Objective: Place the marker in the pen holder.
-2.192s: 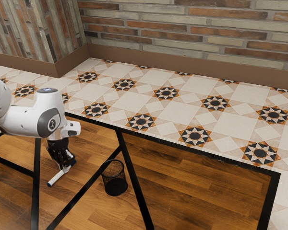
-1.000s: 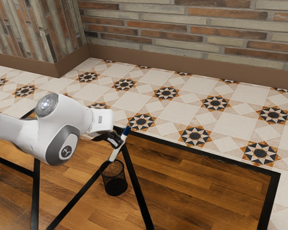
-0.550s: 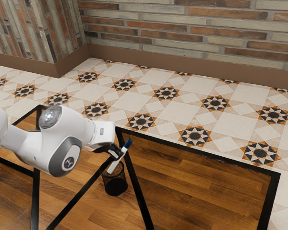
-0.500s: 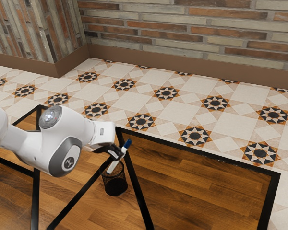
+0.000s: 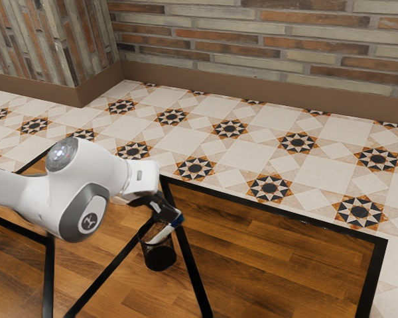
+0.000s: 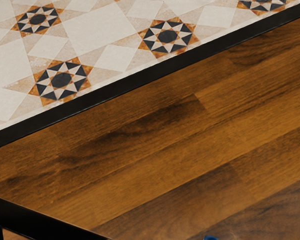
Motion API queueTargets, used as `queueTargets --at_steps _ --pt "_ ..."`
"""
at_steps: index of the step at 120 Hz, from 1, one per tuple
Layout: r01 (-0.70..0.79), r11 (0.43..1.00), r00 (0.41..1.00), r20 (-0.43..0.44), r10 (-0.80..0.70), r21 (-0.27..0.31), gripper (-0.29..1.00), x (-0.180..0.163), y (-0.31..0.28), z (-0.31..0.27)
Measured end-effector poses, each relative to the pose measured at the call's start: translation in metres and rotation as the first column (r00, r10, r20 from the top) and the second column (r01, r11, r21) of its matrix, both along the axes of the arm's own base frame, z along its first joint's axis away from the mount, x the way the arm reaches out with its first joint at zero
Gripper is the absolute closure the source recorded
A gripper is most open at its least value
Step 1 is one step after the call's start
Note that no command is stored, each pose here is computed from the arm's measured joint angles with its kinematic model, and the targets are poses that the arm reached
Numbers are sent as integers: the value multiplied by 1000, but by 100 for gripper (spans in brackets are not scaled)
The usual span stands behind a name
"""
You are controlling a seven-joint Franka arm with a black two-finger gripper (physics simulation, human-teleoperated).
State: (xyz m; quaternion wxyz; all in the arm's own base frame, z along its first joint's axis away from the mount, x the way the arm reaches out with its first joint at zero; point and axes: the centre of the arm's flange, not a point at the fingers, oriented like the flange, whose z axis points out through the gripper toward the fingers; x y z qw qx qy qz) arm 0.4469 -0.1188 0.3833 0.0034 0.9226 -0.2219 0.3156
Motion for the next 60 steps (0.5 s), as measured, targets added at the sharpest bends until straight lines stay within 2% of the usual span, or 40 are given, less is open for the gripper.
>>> queueTargets --at_steps 8,17,23,30,49,60 --pt "-24 1000 999 -26 24 -19 10 21 10 28" --pt "-70 997 993 -97 66 -37 7 80 39 84" --pt "-90 996 983 -165 86 -16 5 122 58 120" --pt "-120 993 963 -242 121 19 4 147 80 145" --pt "-210 973 875 -427 229 91 2 164 131 163" --pt "-230 967 842 -476 256 111 1 162 135 182"
